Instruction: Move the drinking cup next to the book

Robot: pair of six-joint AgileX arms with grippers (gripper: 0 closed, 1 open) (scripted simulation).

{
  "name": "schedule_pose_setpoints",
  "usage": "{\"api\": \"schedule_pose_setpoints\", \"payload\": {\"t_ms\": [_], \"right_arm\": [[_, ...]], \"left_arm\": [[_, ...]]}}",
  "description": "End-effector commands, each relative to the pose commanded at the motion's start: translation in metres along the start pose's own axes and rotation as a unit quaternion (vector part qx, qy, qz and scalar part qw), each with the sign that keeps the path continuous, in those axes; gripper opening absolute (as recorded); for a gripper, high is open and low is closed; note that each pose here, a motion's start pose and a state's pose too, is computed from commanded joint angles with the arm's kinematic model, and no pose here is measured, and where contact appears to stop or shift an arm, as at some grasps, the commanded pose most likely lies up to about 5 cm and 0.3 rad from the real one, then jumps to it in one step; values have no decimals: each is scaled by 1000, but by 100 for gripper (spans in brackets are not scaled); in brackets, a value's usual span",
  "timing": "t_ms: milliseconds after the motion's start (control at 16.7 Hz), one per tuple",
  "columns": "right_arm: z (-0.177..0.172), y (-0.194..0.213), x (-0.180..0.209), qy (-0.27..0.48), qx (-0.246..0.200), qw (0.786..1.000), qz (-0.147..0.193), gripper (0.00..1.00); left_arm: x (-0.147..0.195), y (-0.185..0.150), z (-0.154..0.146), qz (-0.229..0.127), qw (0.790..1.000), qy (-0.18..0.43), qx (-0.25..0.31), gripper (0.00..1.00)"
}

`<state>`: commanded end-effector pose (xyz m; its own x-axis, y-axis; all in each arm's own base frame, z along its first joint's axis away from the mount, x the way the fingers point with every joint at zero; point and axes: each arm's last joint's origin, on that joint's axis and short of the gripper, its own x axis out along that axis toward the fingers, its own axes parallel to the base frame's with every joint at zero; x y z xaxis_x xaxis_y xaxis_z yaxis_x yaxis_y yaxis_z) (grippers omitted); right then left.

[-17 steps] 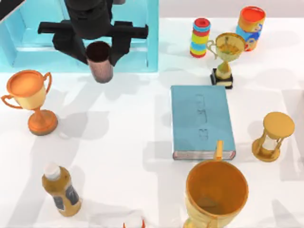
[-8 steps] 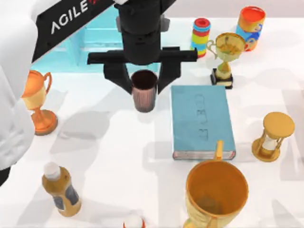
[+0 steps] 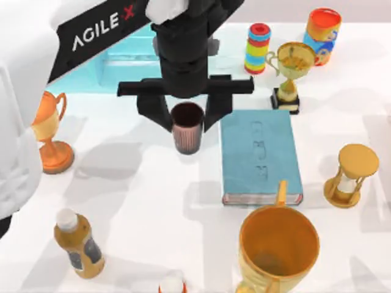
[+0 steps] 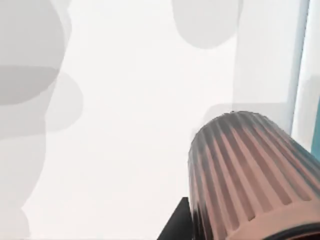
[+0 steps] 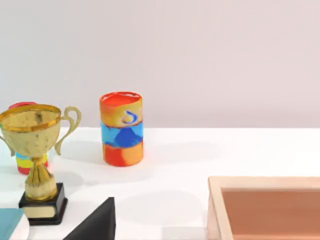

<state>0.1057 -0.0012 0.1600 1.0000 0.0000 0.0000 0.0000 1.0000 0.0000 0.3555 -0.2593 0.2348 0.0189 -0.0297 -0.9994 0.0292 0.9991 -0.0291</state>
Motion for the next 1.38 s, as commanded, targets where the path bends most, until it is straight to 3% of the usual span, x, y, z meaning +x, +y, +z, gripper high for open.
{"api": "schedule_pose_setpoints", "payload": {"t_ms": [240,540,1320,1380], "right_arm": [[0,0,0,0,0,1000,0,100],[0,0,0,0,0,1000,0,100],[0,0,0,0,0,1000,0,100],[0,0,0,0,0,1000,0,100]], "left_arm": [[35,2,-1,0,1000,1,-4,0],[39,2,-1,1,1000,0,-4,0],[39,2,-1,1,1000,0,-4,98],[39,2,-1,1,1000,0,-4,100]]}}
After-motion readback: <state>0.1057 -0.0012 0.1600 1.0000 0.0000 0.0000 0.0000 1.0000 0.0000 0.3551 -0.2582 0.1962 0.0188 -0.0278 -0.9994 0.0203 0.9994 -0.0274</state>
